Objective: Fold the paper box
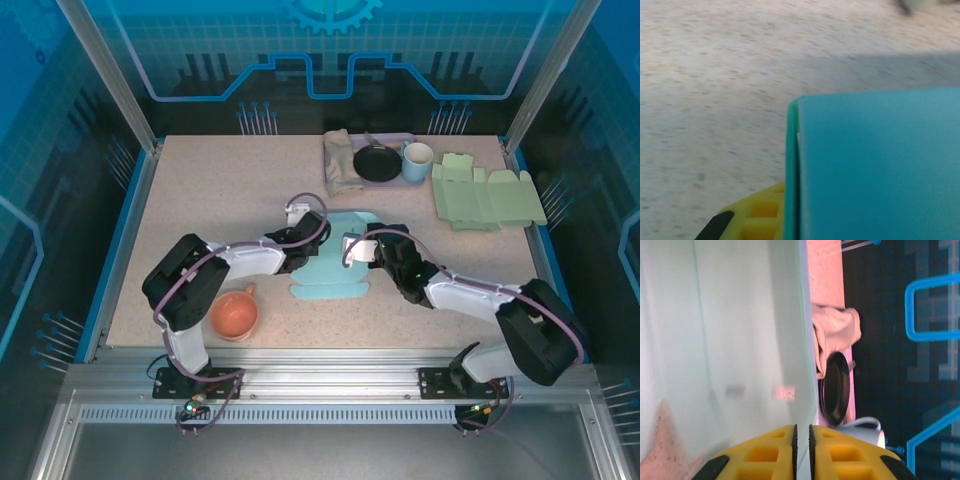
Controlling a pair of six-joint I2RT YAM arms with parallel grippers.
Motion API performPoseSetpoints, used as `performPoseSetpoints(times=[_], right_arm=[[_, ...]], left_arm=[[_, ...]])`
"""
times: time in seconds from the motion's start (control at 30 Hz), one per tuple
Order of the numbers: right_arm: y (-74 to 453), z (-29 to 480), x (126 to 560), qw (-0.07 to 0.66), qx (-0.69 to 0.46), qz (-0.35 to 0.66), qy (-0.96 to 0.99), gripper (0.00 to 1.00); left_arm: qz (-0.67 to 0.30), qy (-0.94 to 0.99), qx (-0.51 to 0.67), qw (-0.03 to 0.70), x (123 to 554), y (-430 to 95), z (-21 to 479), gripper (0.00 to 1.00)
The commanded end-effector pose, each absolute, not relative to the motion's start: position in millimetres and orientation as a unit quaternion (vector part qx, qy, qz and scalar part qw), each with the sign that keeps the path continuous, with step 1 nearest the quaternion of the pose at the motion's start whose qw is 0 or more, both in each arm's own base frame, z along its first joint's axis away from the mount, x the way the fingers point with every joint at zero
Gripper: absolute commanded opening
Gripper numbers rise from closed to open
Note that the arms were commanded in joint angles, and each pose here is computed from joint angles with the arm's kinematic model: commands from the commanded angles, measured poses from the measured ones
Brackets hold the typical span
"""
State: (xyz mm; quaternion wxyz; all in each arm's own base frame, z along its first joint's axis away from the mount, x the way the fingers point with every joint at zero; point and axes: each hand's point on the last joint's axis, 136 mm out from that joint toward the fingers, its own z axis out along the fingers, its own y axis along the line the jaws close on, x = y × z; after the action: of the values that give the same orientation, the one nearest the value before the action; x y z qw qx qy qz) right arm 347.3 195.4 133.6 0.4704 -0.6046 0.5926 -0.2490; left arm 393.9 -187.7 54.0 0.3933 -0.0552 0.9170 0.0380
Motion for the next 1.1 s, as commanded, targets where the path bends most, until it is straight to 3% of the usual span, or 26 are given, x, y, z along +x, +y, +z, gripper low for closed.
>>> performPoseSetpoints(times=[0.0,0.17,0.27,0.43,0.7,1.07], right_arm=[[185.4,141.5,340.5,0.468,-0.578,-0.221,0.630,0.23],[185.1,172.2,325.5,0.501,-0.530,-0.145,0.669,0.30],[186.5,203.2,327.4,0.535,-0.442,-0.075,0.716,0.33],[182.9,235.0,337.7,0.529,-0.258,0.026,0.808,0.35],[206.3,216.4,351.1,0.369,-0.031,0.146,0.917,0.41],[255.7,157.2,359.8,0.262,0.055,0.239,0.933,0.43]], left_arm=[[0.104,0.916,-0.068,0.381,381.4,-152.5,45.0,0.04],[0.101,0.915,-0.057,0.386,379.7,-153.1,45.3,0.04],[0.098,0.914,-0.047,0.390,377.9,-153.9,45.2,0.04],[0.073,0.911,-0.022,0.406,373.5,-163.5,47.5,0.04],[0.060,0.903,0.002,0.425,367.9,-168.9,53.0,0.04],[0.054,0.904,0.019,0.423,362.4,-176.8,43.0,0.04]])
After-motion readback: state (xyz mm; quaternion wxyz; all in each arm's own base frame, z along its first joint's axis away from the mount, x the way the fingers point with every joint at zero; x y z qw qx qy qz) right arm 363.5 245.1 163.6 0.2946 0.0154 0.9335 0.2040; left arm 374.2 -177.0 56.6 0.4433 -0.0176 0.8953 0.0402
